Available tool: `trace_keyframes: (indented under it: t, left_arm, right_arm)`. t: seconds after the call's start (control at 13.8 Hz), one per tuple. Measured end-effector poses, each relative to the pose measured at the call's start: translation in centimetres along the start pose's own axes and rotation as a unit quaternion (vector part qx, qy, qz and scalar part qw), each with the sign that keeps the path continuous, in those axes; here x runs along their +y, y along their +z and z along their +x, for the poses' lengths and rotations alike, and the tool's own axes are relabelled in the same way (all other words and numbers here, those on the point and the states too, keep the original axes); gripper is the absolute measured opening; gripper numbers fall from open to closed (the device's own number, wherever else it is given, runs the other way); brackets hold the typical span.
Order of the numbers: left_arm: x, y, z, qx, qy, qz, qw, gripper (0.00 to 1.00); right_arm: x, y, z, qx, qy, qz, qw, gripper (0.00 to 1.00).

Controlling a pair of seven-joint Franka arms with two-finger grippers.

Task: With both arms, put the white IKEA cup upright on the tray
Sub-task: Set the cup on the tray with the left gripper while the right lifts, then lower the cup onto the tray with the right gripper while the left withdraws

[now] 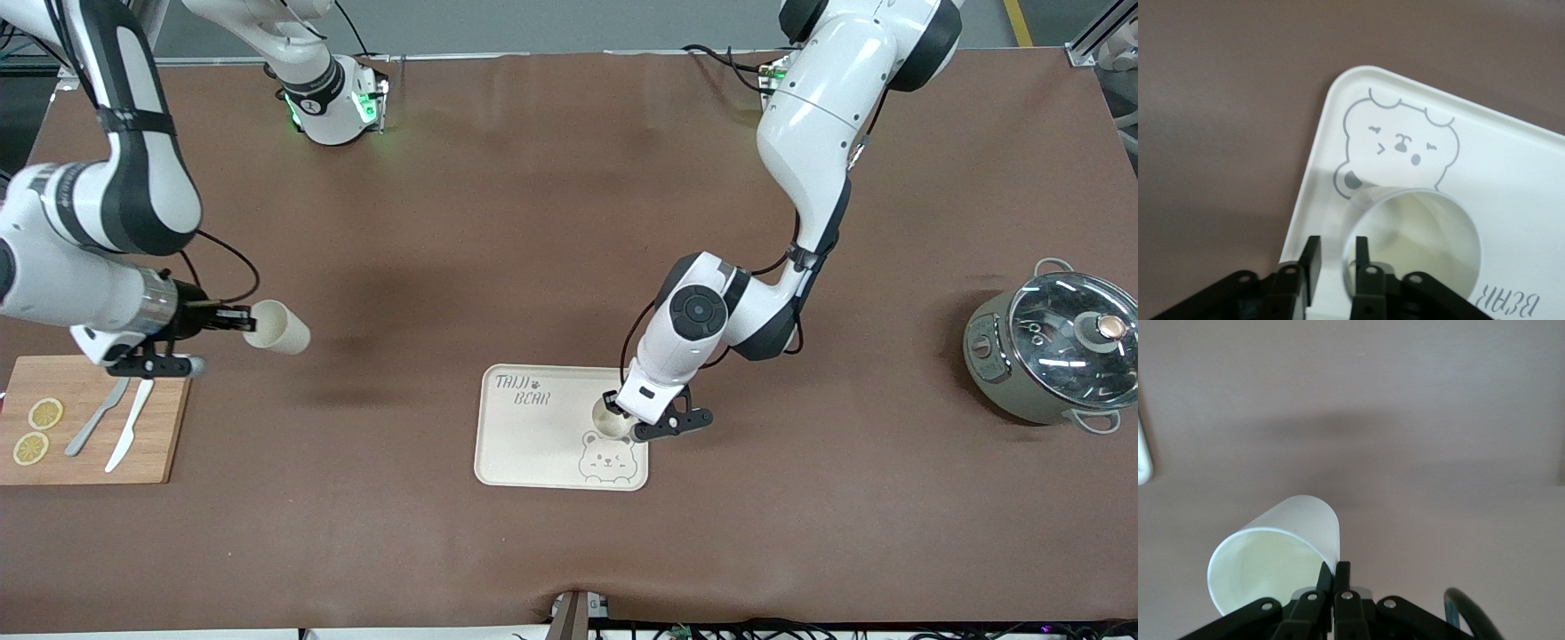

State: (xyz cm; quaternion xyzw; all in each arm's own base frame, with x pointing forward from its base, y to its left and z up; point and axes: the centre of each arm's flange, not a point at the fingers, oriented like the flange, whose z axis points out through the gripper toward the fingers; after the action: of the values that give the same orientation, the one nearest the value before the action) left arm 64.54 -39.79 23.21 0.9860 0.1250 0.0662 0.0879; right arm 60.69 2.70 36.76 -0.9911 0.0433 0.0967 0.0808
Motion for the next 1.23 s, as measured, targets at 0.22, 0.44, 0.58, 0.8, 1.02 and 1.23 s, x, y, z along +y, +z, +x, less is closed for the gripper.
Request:
trace_keyframes:
  t: [0.22, 0.44, 0.58, 0.8, 1.02, 1.23]
  left_arm:
    - [-0.8, -4.5, 2.5, 0.009, -0.004, 0.019, 1.0, 0.65]
    - [-2.4, -12.2, 4.7, 0.022, 0.005, 0.058, 0.998, 0.94]
    - [-5.0, -17.7, 6.6, 0.027, 0.012, 0.084, 0.996, 1.0]
    - [-9.8, -23.1, 9.1, 0.017, 0.0, 0.105, 0.994, 1.0]
    - [-14.3, -27.0, 11.1, 0.013, -0.026, 0.116, 0.993, 1.0]
    - [-17.3, -31.1, 11.6, 0.008, -0.015, 0.123, 0.992, 1.0]
  right_arm:
    - [-5.4, 2.1, 2.5, -0.001, 0.053, 0.002, 0.999, 0.02]
    - [-11.7, 3.7, 3.5, 0.002, 0.116, 0.012, 0.993, 0.02]
    - [-15.7, 5.3, 4.0, 0.002, 0.156, 0.039, 0.987, 0.02]
    - [-20.5, 8.3, 4.9, 0.015, 0.205, 0.051, 0.977, 0.02]
    - [-25.9, 11.2, 5.0, 0.036, 0.243, 0.063, 0.967, 0.02]
    - [-30.0, 13.2, 4.1, 0.038, 0.254, 0.062, 0.965, 0.02]
